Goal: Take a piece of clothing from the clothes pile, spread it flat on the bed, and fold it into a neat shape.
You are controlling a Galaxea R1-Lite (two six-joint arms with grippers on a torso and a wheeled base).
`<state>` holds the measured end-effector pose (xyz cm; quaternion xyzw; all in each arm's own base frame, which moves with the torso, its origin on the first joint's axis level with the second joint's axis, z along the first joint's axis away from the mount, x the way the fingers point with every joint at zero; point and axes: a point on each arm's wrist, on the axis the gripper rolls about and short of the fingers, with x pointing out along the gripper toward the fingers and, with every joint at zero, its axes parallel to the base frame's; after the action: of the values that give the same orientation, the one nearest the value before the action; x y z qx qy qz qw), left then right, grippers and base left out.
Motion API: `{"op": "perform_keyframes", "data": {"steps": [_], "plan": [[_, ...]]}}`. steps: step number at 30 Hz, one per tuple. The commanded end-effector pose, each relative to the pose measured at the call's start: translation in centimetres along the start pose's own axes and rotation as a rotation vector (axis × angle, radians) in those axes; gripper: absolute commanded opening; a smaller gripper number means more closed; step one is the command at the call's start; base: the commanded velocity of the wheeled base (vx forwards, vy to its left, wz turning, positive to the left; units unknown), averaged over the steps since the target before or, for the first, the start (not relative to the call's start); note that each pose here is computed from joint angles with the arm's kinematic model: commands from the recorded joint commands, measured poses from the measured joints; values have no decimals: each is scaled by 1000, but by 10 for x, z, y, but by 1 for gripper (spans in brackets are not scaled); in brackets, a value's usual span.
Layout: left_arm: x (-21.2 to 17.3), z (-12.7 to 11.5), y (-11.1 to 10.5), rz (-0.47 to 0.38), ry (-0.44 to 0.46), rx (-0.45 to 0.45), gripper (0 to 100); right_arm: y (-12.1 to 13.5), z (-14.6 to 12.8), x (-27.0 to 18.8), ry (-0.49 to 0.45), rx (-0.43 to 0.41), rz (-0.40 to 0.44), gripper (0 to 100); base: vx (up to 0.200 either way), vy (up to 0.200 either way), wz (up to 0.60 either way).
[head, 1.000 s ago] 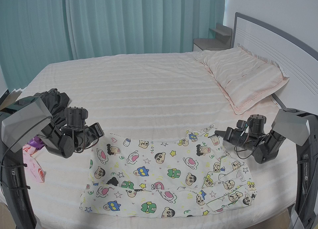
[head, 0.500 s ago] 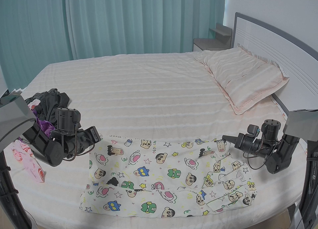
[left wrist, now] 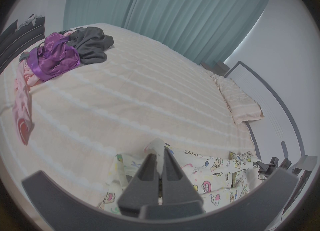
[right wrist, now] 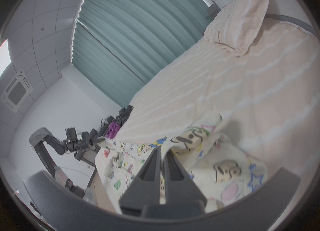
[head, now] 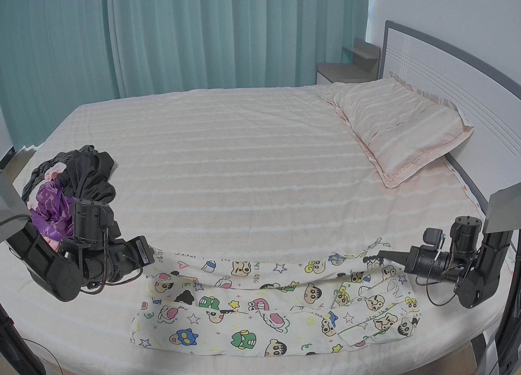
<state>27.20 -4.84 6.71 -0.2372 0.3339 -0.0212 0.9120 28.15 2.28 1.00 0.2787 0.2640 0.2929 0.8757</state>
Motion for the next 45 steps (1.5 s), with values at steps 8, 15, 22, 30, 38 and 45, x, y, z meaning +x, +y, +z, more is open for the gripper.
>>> {"op": "perform_keyframes", "data": {"steps": [8, 15, 22, 30, 38, 45], "plan": [[22, -36, 18, 69, 150, 2, 0, -14, -67, -20, 244, 7, -79, 0, 0, 0, 0], [25, -46, 24, 58, 138, 1, 100, -14, -76, -28, 282, 28, -99, 100, 0, 0, 0], [21, -48, 28, 69, 146, -17, 100, -10, -71, -31, 259, 0, -106, 100, 0, 0, 0], [5, -45, 30, 46, 87, -122, 100, -4, -59, -39, 176, -30, -220, 100, 0, 0, 0], [-19, -36, 37, -92, 59, -357, 100, -5, -51, -31, 110, 33, -282, 100, 0, 0, 0], [-29, -17, 55, -154, 24, -477, 100, 2, -46, -14, 68, 56, -278, 100, 0, 0, 0]]}}
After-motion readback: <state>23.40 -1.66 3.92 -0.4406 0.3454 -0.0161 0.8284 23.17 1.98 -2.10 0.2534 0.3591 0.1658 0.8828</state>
